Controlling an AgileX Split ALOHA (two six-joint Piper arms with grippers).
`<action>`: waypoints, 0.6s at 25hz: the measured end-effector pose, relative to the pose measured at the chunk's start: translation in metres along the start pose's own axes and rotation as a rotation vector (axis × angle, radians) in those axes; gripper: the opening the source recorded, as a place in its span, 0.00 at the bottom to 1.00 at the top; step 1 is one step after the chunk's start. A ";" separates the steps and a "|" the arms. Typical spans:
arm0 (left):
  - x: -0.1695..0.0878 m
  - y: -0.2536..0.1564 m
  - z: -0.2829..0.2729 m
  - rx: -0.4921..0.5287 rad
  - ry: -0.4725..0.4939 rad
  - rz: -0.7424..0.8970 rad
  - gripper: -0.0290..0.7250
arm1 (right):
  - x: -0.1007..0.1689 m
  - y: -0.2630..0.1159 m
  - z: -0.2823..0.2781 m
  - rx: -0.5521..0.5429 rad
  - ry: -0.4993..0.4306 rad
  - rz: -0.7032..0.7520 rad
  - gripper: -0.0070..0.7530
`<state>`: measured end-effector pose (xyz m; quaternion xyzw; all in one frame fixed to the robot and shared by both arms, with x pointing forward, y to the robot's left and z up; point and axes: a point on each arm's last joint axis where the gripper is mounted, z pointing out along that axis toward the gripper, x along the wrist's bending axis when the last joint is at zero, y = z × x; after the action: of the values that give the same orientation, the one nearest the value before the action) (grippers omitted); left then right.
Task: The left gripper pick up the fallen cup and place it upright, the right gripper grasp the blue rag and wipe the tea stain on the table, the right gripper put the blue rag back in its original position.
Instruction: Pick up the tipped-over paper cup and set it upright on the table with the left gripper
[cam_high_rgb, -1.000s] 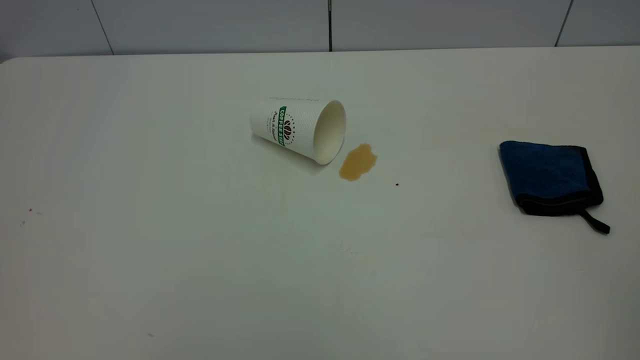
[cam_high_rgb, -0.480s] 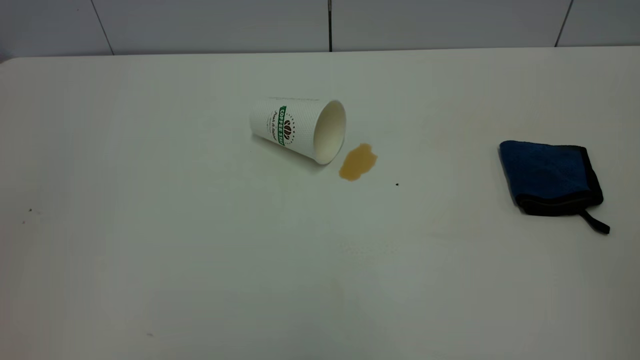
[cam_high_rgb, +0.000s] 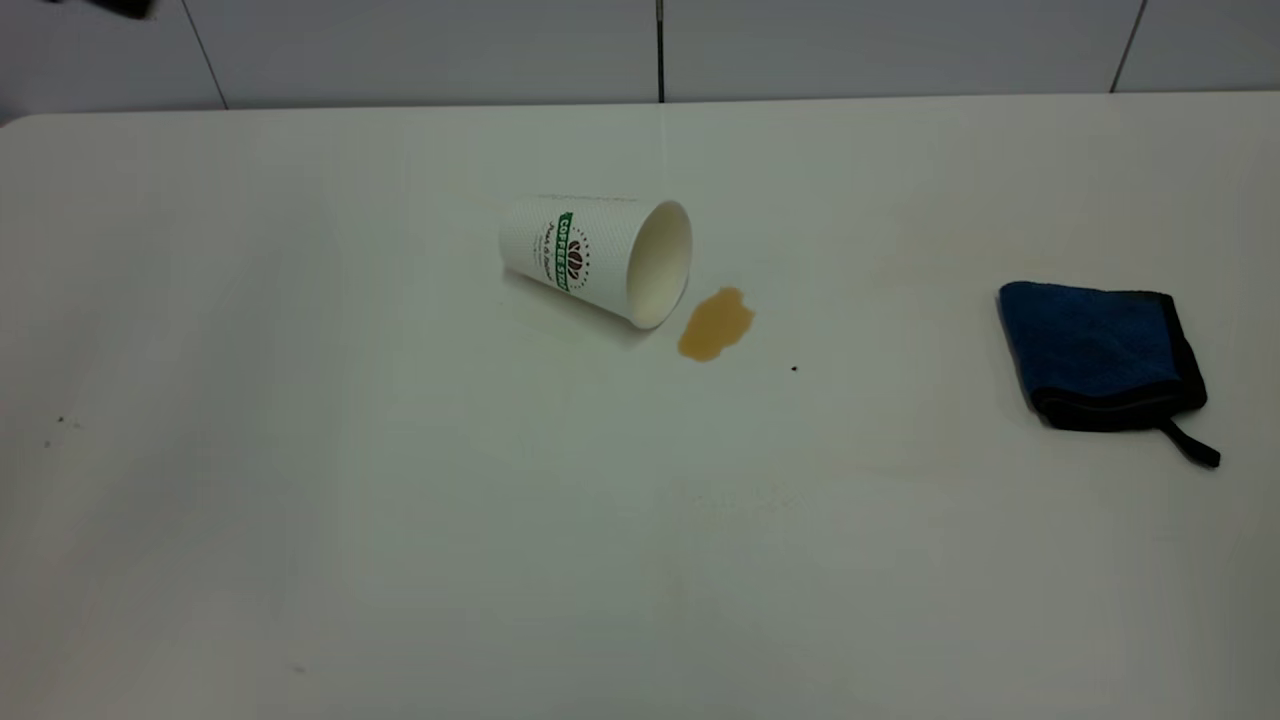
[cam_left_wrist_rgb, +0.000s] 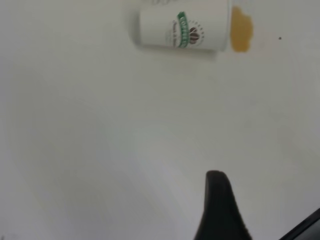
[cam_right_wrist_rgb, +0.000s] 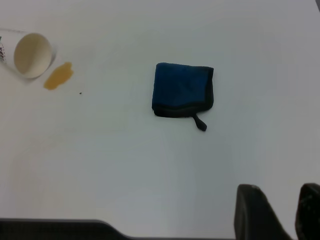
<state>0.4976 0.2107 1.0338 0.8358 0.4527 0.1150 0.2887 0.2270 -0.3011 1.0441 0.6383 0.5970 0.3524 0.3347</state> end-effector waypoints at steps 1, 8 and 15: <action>-0.004 0.010 0.011 0.003 -0.009 0.035 0.73 | 0.000 0.000 0.000 0.000 0.000 0.000 0.32; -0.046 0.049 0.107 0.098 0.001 0.222 0.73 | 0.000 0.000 0.000 0.000 0.000 0.000 0.32; -0.078 0.056 0.171 0.277 0.237 0.253 0.73 | 0.000 0.000 0.000 0.000 0.000 0.000 0.32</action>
<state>0.5698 0.0585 0.9344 0.8984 0.3862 0.1842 0.0991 0.2270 -0.3011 1.0441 0.6383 0.5970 0.3524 0.3347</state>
